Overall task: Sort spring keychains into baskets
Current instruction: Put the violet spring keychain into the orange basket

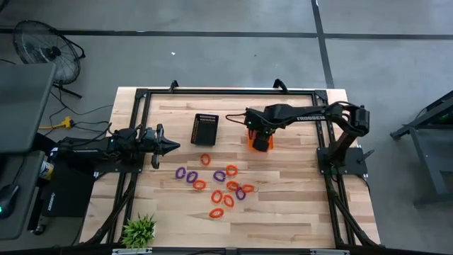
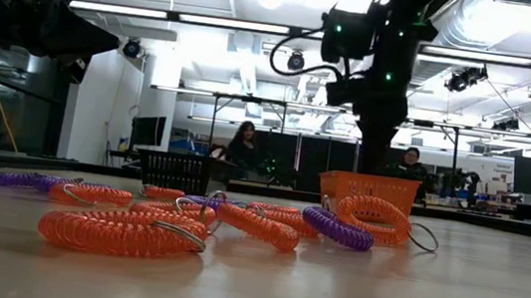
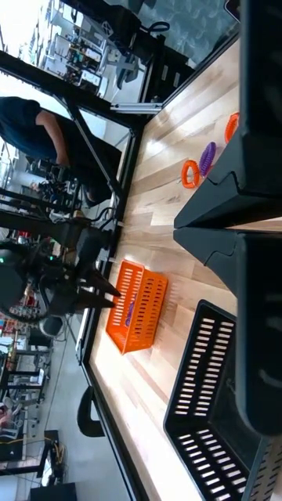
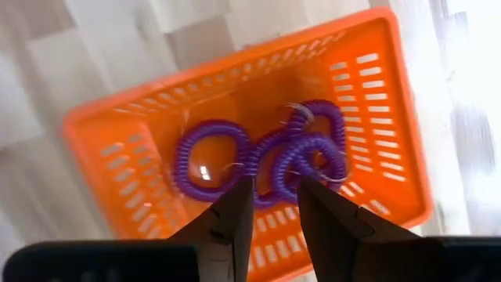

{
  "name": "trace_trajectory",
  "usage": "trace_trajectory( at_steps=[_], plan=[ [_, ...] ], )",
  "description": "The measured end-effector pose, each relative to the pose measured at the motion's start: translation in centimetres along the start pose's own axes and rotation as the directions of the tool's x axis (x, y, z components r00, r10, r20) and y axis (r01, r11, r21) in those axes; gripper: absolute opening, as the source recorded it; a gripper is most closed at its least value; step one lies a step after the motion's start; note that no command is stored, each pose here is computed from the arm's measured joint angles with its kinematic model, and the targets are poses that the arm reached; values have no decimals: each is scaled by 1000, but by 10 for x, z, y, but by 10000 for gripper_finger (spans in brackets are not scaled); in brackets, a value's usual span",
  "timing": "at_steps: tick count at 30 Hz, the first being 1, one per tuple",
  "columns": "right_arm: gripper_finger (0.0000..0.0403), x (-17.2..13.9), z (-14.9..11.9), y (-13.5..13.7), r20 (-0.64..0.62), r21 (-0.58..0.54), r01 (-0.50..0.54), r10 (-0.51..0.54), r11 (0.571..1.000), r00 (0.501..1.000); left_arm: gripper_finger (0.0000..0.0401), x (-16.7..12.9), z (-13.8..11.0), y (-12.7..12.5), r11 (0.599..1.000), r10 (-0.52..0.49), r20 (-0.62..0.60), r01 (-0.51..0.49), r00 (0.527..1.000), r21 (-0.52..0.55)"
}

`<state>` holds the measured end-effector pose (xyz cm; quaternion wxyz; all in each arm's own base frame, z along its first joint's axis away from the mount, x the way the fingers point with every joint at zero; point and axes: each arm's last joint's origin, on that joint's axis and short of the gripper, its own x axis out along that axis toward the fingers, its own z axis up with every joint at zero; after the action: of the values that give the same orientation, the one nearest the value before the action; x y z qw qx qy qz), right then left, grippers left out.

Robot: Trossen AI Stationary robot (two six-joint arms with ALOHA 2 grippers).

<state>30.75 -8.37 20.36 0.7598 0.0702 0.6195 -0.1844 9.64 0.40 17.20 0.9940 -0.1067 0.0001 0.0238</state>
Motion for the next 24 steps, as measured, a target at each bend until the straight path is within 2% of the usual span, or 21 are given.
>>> trace_trajectory(
  at_steps=[6,10,17,24],
  plan=[
    [99,-13,-2,17,38,30,-68,67,997,997,1,0,0,0,1000,0,0,0,1000,0],
    [99,-22,-5,37,76,12,-132,131,991,989,1,0,0,0,1000,0,0,0,1000,0],
    [99,-33,-10,83,121,-97,-275,286,957,951,1,0,0,0,1000,0,0,0,1000,0],
    [99,-42,-25,122,108,-229,-326,357,917,928,1,0,0,0,1000,0,0,0,1000,0]
  ],
)
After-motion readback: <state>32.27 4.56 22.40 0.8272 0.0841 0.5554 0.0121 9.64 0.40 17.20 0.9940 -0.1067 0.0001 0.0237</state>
